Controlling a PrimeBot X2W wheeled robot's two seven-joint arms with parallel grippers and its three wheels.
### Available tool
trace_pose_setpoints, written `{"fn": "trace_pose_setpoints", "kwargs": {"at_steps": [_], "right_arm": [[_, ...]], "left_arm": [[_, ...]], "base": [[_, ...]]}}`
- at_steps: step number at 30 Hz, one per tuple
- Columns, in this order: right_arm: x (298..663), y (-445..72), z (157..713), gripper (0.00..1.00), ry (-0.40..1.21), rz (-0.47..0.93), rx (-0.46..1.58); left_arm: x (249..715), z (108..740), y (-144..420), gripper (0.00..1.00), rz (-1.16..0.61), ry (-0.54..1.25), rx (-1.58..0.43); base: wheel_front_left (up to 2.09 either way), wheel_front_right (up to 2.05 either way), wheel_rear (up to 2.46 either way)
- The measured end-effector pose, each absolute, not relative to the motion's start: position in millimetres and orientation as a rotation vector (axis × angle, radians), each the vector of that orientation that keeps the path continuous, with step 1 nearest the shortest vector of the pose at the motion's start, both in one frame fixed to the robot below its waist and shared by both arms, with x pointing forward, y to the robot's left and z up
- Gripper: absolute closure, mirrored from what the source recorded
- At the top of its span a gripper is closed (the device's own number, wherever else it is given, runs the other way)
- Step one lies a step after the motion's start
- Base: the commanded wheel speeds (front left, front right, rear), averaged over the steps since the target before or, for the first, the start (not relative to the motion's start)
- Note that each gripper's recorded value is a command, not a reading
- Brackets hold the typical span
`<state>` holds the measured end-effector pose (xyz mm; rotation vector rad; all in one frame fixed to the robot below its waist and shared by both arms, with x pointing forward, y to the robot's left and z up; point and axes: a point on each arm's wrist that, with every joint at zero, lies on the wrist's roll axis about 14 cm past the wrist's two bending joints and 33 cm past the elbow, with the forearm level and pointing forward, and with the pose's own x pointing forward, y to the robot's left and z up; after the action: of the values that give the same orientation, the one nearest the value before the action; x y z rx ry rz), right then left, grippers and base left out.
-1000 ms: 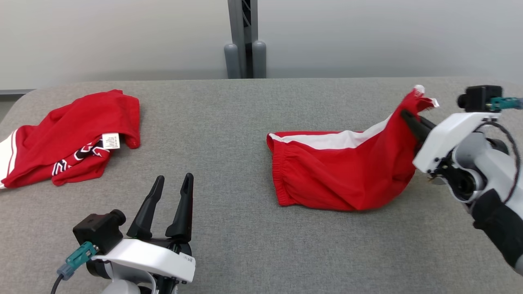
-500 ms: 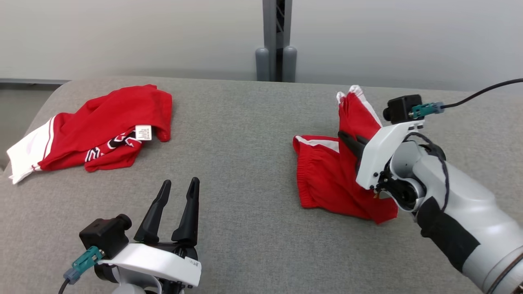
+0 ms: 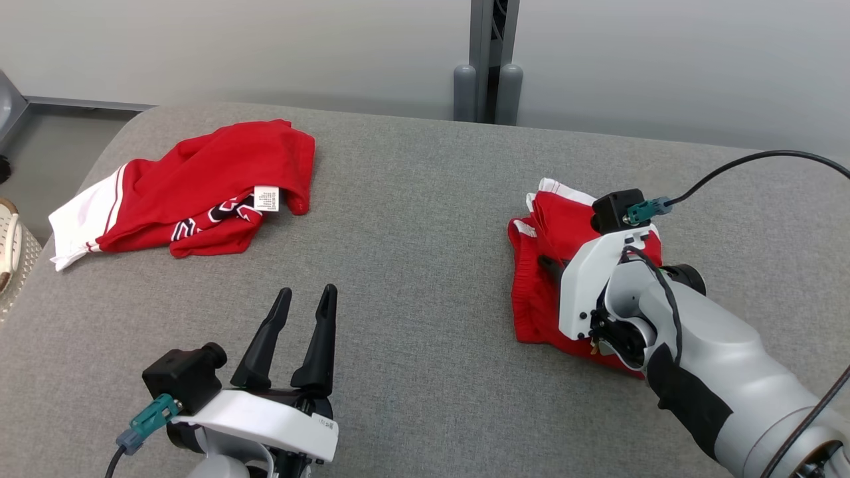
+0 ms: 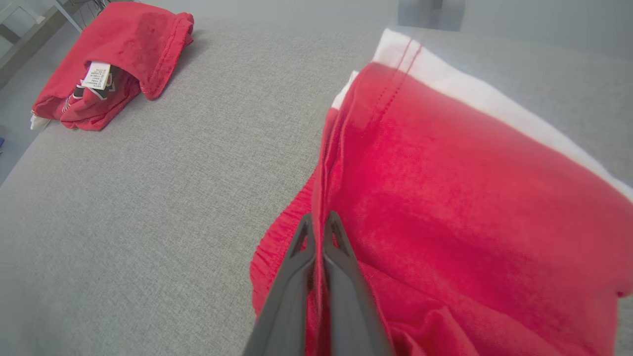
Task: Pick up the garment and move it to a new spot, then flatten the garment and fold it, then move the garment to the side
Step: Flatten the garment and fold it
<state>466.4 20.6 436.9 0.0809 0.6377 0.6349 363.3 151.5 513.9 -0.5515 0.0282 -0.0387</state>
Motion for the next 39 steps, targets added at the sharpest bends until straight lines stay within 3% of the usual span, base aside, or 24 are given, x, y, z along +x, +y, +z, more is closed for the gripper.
{"fn": "trace_pose_setpoints", "kwargs": {"at_steps": [4, 6, 7, 8, 9, 23, 32, 39], "right_arm": [[463.5, 21.4, 431.3, 1.00, 0.653, 0.634, 0.067], [462.0, 20.7, 428.5, 0.66, 0.657, 0.631, 0.055], [461.6, 19.6, 427.4, 0.42, 0.659, 0.629, 0.049], [461.4, 18.6, 426.9, 0.08, 0.658, 0.627, 0.044], [461.1, 18.0, 426.6, 0.00, 0.654, 0.627, 0.037], [469.7, 18.6, 491.8, 0.00, 0.426, 0.642, 0.071], [497.5, -60.6, 533.9, 0.00, 0.252, 0.442, 0.165], [496.5, -101.9, 527.9, 0.00, 0.213, 0.334, 0.243]], "left_arm": [[364.0, 512.5, 151.3, 0.00, -0.038, 0.032, -0.553], [364.6, 511.8, 151.0, 0.00, -0.039, 0.033, -0.552], [365.1, 511.7, 150.5, 0.00, -0.040, 0.033, -0.552], [365.5, 511.7, 149.8, 0.00, -0.042, 0.033, -0.553], [365.9, 511.8, 148.8, 0.00, -0.045, 0.033, -0.553], [367.1, 525.0, 131.2, 0.00, -0.116, 0.015, -0.540], [366.3, 530.5, 107.7, 0.00, -0.191, 0.024, -0.513], [364.2, 527.2, 96.4, 0.00, -0.219, 0.045, -0.509]], "base": [[0.00, 0.00, 0.00], [0.00, 0.00, 0.00], [0.00, 0.00, 0.00], [0.00, 0.00, 0.00], [0.00, 0.00, 0.00], [0.00, 0.00, 0.00], [0.00, 0.00, 0.00], [0.00, 0.00, 0.00]]}}
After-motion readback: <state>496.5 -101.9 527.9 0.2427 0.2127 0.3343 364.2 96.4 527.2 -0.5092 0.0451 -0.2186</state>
